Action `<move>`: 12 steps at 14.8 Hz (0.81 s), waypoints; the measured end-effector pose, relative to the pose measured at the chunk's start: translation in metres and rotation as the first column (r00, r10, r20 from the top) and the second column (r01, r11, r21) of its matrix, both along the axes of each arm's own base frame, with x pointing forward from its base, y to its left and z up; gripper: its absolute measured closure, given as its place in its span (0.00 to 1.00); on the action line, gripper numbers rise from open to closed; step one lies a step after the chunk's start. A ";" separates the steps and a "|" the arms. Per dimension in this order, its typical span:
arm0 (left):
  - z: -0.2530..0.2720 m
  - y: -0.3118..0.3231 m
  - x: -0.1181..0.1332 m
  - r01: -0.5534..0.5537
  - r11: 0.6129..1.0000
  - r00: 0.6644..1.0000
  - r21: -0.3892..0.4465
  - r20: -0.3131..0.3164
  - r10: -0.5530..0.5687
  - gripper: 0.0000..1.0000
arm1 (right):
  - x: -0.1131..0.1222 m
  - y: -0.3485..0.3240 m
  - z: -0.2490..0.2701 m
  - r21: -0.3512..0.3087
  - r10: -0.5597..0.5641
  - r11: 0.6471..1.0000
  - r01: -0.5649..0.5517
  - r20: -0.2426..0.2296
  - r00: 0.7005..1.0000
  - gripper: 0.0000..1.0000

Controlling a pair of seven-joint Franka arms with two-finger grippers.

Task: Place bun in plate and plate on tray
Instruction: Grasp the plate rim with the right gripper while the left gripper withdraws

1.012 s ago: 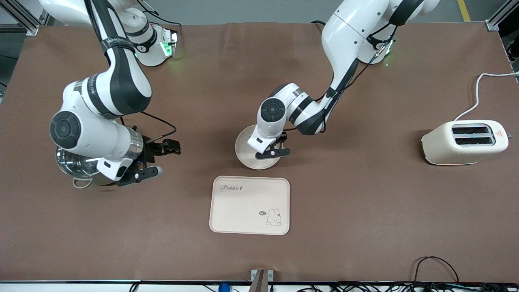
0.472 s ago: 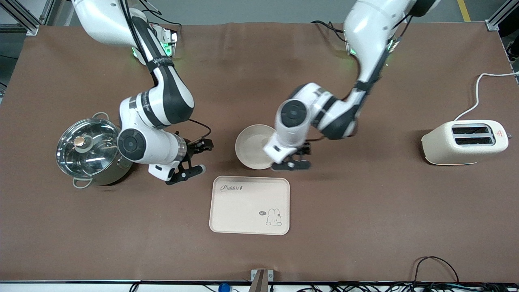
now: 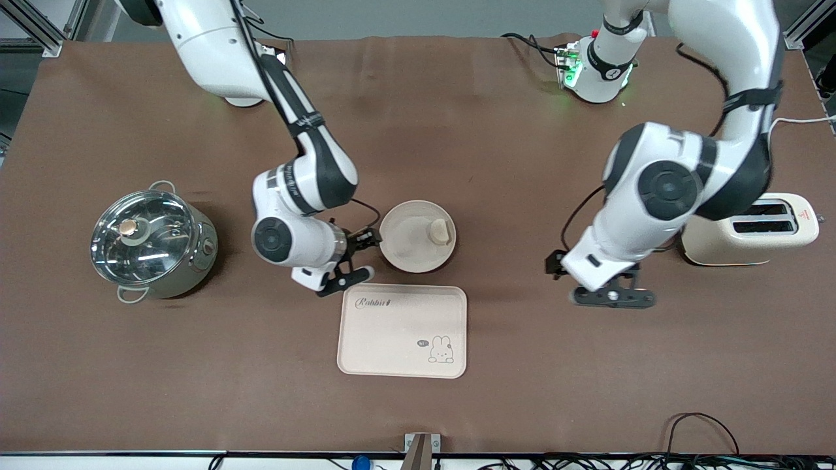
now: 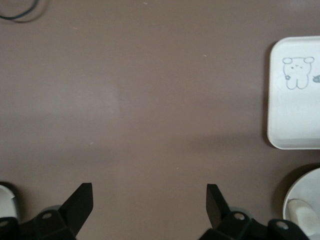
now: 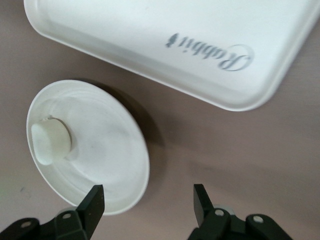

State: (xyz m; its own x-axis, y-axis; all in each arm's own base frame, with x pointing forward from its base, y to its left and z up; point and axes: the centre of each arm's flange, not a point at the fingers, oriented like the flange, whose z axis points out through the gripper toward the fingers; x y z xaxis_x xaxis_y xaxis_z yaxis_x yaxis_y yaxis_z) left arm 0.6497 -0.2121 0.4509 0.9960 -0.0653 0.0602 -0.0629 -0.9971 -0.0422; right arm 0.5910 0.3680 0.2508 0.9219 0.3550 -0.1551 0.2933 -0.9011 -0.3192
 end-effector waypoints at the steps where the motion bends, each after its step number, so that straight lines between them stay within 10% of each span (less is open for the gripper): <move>1: 0.017 0.013 -0.002 -0.008 1.000 1.000 0.003 0.005 0.008 0.00 | -0.005 0.008 -0.010 -0.005 0.009 1.000 -0.009 0.000 1.000 0.23; 12: 0.171 0.122 -0.073 0.007 1.000 0.998 -0.001 0.058 -0.006 0.00 | -0.017 0.019 -0.056 -0.036 0.022 0.999 -0.023 -0.026 0.999 0.43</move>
State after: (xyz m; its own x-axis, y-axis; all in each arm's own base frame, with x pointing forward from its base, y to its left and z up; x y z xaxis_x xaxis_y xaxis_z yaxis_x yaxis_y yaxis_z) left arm 0.5768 -0.0902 0.6222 0.9904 -0.0716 0.1182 -0.0668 -0.9968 -0.0444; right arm 0.5735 0.3872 0.1951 0.9093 0.3690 -0.1922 0.3054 -0.9057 -0.2939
